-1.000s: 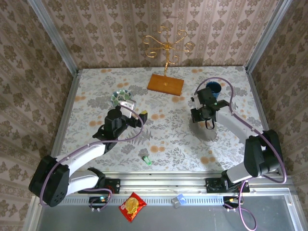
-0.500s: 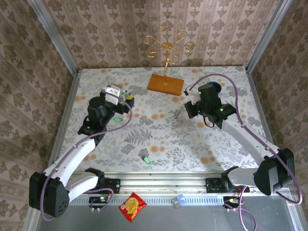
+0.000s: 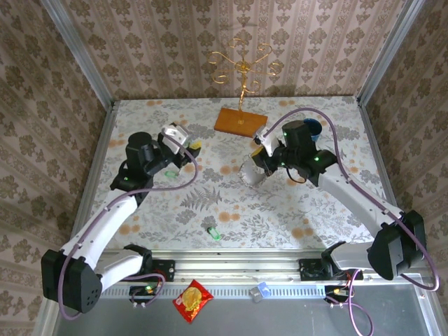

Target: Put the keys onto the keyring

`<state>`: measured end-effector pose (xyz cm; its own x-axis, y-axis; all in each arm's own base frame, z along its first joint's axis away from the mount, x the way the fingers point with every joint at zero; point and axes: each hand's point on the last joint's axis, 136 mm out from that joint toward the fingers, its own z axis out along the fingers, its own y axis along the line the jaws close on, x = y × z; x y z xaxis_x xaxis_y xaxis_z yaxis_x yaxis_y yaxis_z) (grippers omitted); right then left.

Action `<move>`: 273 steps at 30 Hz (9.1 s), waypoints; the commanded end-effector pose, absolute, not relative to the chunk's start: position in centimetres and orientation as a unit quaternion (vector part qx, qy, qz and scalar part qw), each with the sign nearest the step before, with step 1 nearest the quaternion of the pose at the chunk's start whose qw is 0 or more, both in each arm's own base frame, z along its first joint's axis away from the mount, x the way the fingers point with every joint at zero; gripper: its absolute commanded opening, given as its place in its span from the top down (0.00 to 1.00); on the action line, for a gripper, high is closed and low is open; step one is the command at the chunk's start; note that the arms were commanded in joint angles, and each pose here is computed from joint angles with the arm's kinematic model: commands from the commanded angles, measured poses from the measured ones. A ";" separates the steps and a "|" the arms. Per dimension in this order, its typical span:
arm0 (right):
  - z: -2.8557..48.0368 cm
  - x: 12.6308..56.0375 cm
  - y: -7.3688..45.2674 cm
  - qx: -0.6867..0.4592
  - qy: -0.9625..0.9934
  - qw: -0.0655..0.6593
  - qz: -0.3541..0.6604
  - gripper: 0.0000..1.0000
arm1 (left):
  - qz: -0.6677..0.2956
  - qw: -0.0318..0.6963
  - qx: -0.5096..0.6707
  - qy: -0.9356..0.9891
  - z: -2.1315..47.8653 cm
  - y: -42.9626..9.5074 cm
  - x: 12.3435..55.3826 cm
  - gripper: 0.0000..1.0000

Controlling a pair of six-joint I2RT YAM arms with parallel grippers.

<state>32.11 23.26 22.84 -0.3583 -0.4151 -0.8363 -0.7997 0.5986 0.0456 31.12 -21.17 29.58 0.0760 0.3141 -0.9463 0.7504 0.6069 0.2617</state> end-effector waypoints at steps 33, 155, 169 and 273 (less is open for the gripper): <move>23.1 27.5 27.8 -0.522 0.675 0.465 0.236 1.00 | -0.509 0.309 0.519 0.614 21.7 -30.8 21.7 0.47; 21.2 23.2 26.7 -0.615 0.586 0.507 0.144 0.77 | -0.221 0.561 0.692 0.398 22.4 -30.3 18.9 1.00; 21.7 22.8 28.4 -0.618 0.562 0.526 0.157 0.77 | -0.202 0.557 0.708 0.384 22.4 -30.8 18.6 1.00; 21.8 26.3 32.8 -0.412 0.559 0.689 0.209 0.76 | -0.337 -0.026 -0.280 0.898 24.0 -28.5 21.3 1.00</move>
